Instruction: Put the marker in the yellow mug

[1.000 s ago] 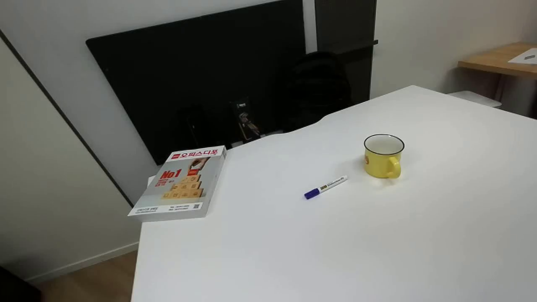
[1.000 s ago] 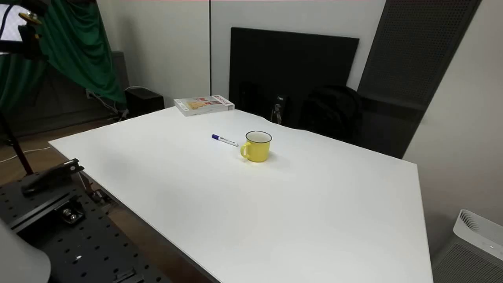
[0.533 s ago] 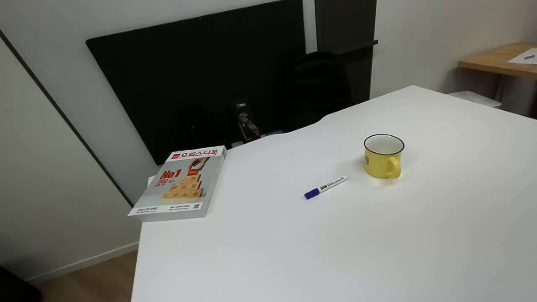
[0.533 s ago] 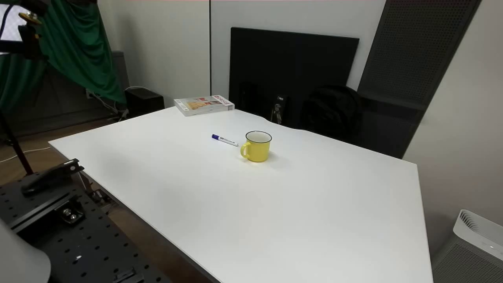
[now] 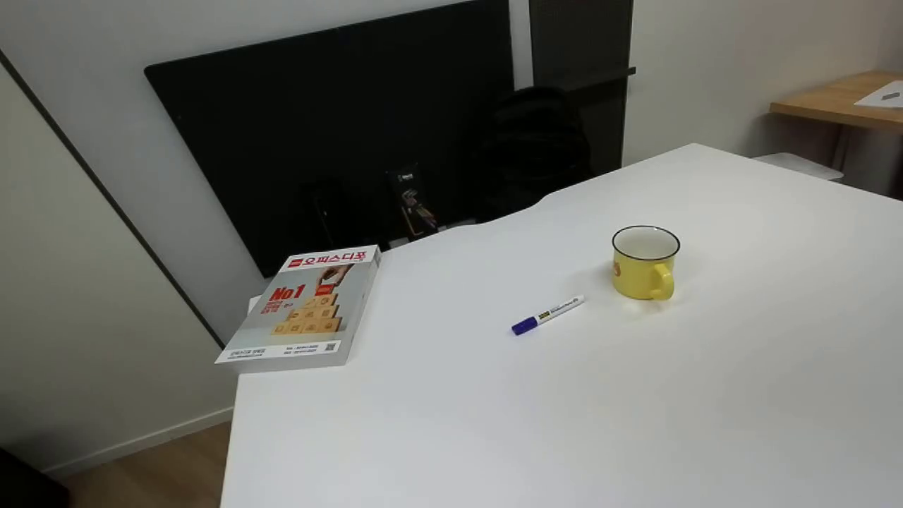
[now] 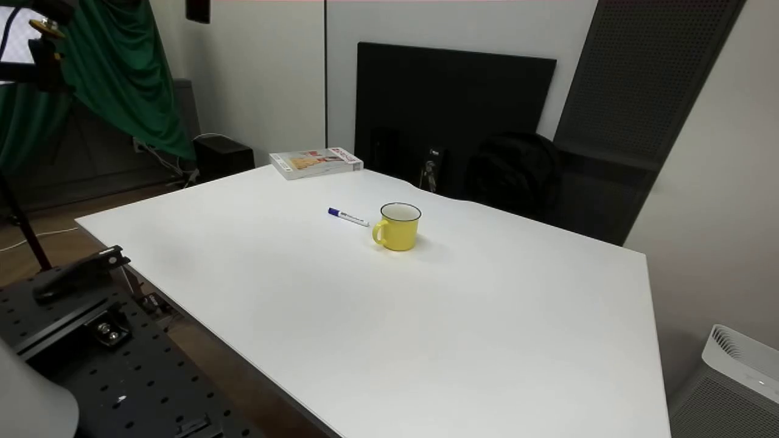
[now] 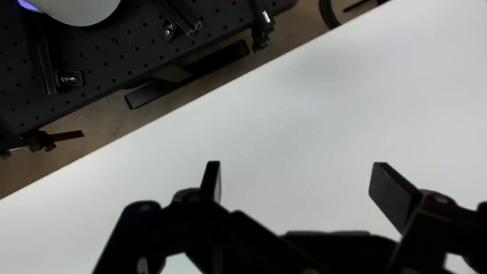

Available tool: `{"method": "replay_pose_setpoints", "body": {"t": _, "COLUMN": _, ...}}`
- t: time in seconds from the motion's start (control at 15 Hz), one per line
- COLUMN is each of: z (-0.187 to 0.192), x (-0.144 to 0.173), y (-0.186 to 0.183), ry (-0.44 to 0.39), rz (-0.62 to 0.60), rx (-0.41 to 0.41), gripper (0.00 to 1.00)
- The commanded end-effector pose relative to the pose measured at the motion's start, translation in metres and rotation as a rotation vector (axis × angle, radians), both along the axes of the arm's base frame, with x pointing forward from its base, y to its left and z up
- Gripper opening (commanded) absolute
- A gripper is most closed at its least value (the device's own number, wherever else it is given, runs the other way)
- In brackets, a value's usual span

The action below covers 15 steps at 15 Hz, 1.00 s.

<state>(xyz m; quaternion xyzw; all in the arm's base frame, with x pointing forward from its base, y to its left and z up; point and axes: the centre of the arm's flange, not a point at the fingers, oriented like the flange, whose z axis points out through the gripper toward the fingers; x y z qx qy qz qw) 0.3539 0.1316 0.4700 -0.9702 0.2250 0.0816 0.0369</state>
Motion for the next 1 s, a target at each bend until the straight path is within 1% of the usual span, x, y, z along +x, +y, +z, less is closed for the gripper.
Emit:
{"method": "replay_pose_setpoints", "body": {"t": 0.0, "z": -0.004, "x": 0.022, "y": -0.01, "ry": -0.076, "rz": -0.182, "rx": -0.009, "gripper": 1.0}}
{"method": "replay_pose_setpoints", "body": {"t": 0.27, "z": -0.004, "x": 0.039, "y": -0.013, "ry": -0.194, "rz": -0.351, "rx": -0.001, "gripper": 1.0}}
{"method": "replay_pose_setpoints", "body": {"t": 0.53, "z": -0.008, "x": 0.058, "y": -0.019, "ry": -0.251, "rz": -0.54, "rx": 0.018, "gripper": 1.0}}
{"method": "replay_pose_setpoints", "body": {"t": 0.67, "z": -0.012, "x": 0.065, "y": -0.025, "ry": -0.281, "rz": -0.631, "rx": 0.013, "gripper": 1.0}}
{"method": "replay_pose_setpoints", "body": {"t": 0.93, "z": -0.028, "x": 0.082, "y": -0.047, "ry": -0.316, "rz": -0.813, "rx": -0.027, "gripper": 1.0}}
